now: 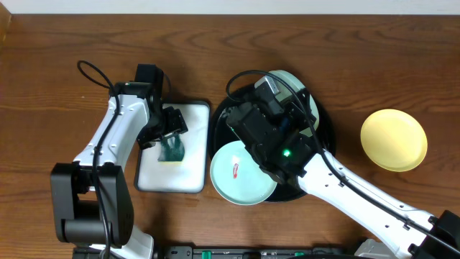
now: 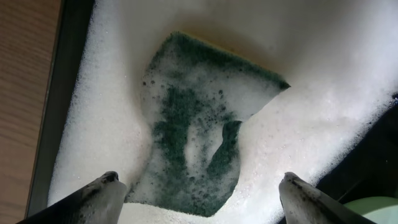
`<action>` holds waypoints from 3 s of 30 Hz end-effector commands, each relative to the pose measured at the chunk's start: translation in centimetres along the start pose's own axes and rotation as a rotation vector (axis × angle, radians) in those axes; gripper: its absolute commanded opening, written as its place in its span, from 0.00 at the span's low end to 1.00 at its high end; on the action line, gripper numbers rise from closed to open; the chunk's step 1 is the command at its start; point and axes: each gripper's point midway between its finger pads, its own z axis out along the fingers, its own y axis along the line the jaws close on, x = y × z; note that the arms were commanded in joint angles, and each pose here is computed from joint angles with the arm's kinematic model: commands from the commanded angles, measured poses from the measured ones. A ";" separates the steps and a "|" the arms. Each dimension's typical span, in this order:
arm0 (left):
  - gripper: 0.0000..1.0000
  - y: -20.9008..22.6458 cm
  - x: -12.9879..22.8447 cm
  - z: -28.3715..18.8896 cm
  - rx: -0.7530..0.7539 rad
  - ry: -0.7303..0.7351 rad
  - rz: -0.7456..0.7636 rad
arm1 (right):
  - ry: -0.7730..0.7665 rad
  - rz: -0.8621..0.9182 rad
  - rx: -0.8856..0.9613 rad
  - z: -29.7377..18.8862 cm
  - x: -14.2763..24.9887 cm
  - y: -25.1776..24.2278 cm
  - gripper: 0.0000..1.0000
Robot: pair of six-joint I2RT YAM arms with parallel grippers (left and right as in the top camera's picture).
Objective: Clean dirty plates on tray and stack at the side
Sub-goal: 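Lift the upper pale green plate by its rim with the right gripper, then carry the plate right and set it on the yellow plate, then move the right gripper back and grasp the red-marked plate's rim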
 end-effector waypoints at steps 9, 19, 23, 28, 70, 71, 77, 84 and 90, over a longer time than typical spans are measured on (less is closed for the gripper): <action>0.83 -0.1 -0.1 -0.7 0.014 -0.014 0.001 | -0.007 0.070 0.041 -0.5 0.0 -1.5 0.01; 0.83 -0.1 -0.1 -0.7 0.014 -0.015 0.001 | 0.166 0.372 -0.288 3.9 3.6 2.5 0.01; 0.83 -0.1 -0.1 -0.7 0.014 -0.014 0.001 | 0.373 0.608 -0.522 6.4 7.7 3.6 0.01; 0.83 -0.1 -0.1 -0.7 0.014 -0.015 0.001 | 0.500 0.924 -0.692 9.2 11.3 1.1 0.01; 0.83 -0.1 -0.1 -0.7 0.014 -0.015 0.001 | 0.483 0.980 -1.114 4.6 11.7 1.5 0.49; 0.83 -0.1 -0.1 -0.7 0.014 -0.014 0.001 | 0.485 0.926 -1.140 3.7 11.1 2.7 0.49; 0.83 -0.1 -0.1 -0.7 0.014 -0.014 0.001 | 0.588 0.576 -1.220 -2.0 10.7 11.7 0.48; 0.83 -0.1 -0.1 -0.7 0.014 -0.015 0.001 | 0.764 0.356 -1.246 -5.6 14.3 20.2 0.49; 0.83 -0.1 -0.1 -0.7 0.014 -0.014 0.001 | 0.818 0.288 -1.246 -5.6 15.6 23.1 0.16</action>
